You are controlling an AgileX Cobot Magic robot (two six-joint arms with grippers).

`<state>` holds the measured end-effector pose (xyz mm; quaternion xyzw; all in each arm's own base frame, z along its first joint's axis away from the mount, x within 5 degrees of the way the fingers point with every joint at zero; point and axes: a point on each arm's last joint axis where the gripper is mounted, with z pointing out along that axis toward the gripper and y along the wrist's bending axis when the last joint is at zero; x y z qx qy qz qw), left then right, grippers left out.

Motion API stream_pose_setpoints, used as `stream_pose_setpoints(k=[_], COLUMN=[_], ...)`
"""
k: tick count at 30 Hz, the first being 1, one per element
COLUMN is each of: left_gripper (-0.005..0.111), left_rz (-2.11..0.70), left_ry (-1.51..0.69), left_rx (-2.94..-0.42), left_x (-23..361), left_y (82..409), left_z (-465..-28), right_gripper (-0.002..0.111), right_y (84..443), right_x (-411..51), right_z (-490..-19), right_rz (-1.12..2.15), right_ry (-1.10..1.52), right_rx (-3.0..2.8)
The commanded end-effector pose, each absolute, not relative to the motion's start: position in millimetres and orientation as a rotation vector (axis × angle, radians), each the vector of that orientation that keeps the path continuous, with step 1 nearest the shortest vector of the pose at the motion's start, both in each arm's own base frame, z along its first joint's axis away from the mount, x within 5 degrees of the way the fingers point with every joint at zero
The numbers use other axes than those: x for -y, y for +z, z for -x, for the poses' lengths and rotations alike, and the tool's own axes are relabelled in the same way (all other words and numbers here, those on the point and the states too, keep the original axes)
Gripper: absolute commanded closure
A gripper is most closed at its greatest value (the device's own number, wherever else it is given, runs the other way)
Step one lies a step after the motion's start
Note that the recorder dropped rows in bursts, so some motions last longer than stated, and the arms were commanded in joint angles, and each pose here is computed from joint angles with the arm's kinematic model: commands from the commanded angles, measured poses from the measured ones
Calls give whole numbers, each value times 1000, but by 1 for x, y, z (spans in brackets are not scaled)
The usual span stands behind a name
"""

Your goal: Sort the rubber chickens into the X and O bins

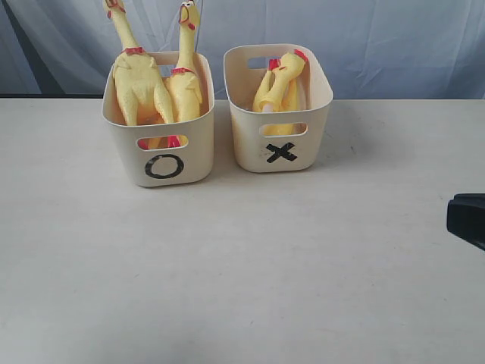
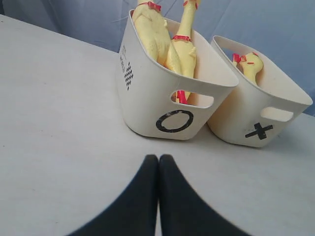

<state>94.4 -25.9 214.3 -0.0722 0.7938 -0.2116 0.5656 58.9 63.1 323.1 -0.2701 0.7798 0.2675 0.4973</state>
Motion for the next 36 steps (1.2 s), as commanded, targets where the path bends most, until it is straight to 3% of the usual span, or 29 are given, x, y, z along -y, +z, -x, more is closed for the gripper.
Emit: stream_pose_setpoints(k=[1,14,25,36], left_gripper=[107,107,107,107], left_rz=[168,374,383,383], left_ry=[-500,-265,-246,-246], left_rx=[-1841,-1364,-1351,-1351], left_x=[25,-6,-7,-7], left_y=[217,247,247,247], left_z=[-92,-50,-49,-49], right_gripper=[109,109,109,109], right_y=[323,324,338,339], right_x=[-63,-62,-37,-37], right_z=[-59,-58,-5,18], right_rz=[645,640,344,363], right_ry=[647,650,368,387], right_rx=[-1881,-1873,-1591,-1484])
